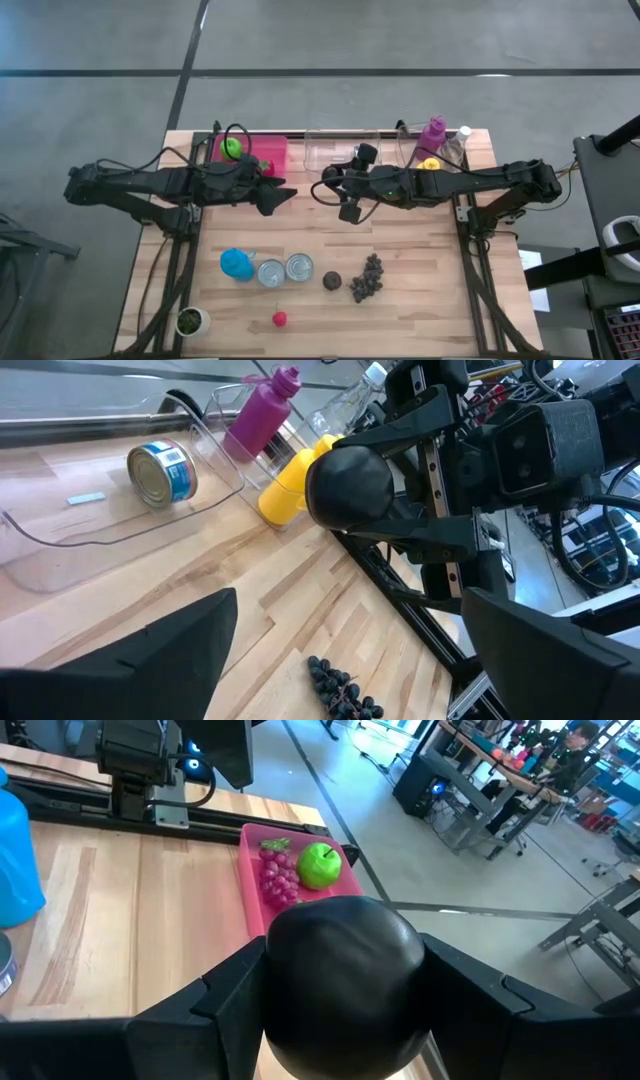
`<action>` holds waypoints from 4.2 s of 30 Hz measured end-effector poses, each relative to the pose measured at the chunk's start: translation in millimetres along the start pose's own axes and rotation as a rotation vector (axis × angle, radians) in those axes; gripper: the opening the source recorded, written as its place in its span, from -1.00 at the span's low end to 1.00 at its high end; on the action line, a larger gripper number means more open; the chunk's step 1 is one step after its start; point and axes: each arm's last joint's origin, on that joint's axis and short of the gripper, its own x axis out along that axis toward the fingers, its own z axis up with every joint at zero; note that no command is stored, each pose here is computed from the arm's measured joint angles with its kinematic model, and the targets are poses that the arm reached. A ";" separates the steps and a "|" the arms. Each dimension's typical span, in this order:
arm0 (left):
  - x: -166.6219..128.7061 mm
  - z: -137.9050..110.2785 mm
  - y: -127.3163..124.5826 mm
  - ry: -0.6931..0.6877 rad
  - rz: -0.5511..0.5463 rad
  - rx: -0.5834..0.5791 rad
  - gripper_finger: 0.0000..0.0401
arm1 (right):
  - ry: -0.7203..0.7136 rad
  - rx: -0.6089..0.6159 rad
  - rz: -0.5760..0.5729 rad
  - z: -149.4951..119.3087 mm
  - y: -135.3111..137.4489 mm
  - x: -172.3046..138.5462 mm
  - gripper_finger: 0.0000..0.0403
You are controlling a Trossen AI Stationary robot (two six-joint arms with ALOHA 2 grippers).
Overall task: Pick & Place Food Item
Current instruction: Put the right black plum into the red transparent bin
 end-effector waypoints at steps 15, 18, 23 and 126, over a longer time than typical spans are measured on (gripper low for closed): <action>0.0 -0.1 0.0 0.000 0.000 0.001 0.96 | -0.001 0.004 0.008 0.0 0.2 0.0 0.07; 0.0 0.0 0.1 0.000 0.001 0.001 0.95 | -0.002 0.007 0.010 0.0 0.3 0.0 0.07; 0.6 2.1 1.7 -0.018 0.016 -0.003 0.95 | -0.001 0.031 0.010 -0.3 0.4 0.1 0.07; 68.6 -18.8 0.5 0.006 0.081 0.004 0.08 | -0.002 -0.082 0.008 15.0 41.1 37.6 0.66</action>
